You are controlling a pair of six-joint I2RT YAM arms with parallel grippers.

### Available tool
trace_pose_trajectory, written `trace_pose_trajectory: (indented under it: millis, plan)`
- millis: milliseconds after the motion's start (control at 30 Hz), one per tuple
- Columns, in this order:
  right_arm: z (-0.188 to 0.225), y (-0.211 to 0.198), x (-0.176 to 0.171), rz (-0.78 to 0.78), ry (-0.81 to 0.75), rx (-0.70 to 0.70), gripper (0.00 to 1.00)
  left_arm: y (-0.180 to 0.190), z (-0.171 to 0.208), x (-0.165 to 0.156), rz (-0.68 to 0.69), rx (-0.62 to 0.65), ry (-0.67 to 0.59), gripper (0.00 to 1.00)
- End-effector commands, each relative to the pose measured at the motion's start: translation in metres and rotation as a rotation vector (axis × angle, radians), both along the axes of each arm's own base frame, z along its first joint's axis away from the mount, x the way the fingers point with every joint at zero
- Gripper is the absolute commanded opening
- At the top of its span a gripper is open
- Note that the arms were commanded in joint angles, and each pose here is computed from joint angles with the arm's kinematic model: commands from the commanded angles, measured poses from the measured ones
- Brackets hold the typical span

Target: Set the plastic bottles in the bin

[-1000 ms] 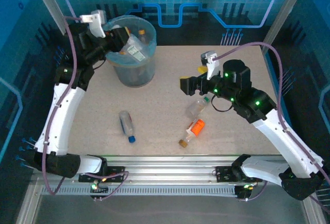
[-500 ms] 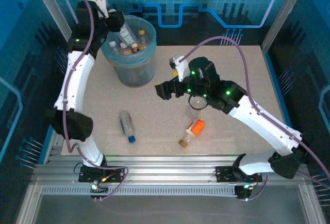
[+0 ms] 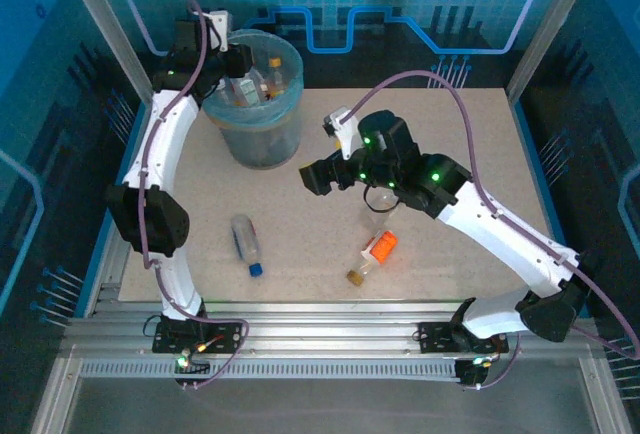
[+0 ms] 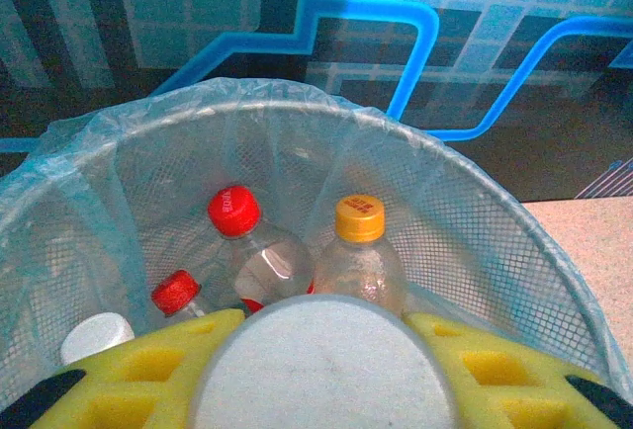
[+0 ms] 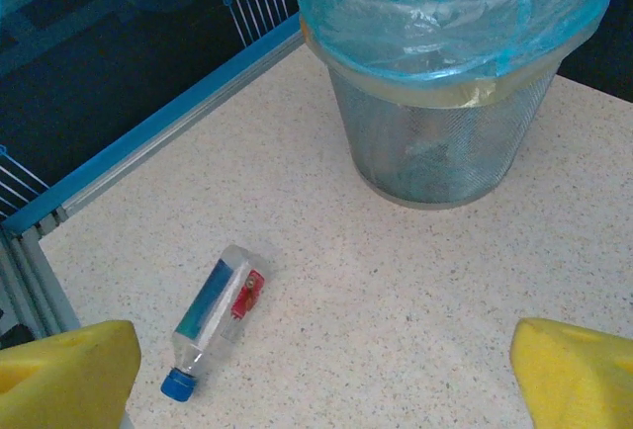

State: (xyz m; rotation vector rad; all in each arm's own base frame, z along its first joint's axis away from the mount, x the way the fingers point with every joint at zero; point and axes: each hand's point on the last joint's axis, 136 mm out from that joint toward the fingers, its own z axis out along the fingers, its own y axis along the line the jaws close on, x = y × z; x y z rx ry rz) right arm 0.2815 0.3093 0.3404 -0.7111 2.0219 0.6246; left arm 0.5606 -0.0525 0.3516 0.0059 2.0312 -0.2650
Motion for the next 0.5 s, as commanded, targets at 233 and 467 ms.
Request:
trace_pose_trajectory:
  millis: [233,467]
  plan:
    - [-0.004,0.009,0.004,0.006,0.018,-0.029,0.97,0.026,0.048,-0.012,0.065,0.096,-0.096,0.0]
    - [-0.01,0.009,0.004,-0.001,0.034,-0.038,0.98,0.065,0.04,-0.008,0.205,0.185,-0.057,0.0]
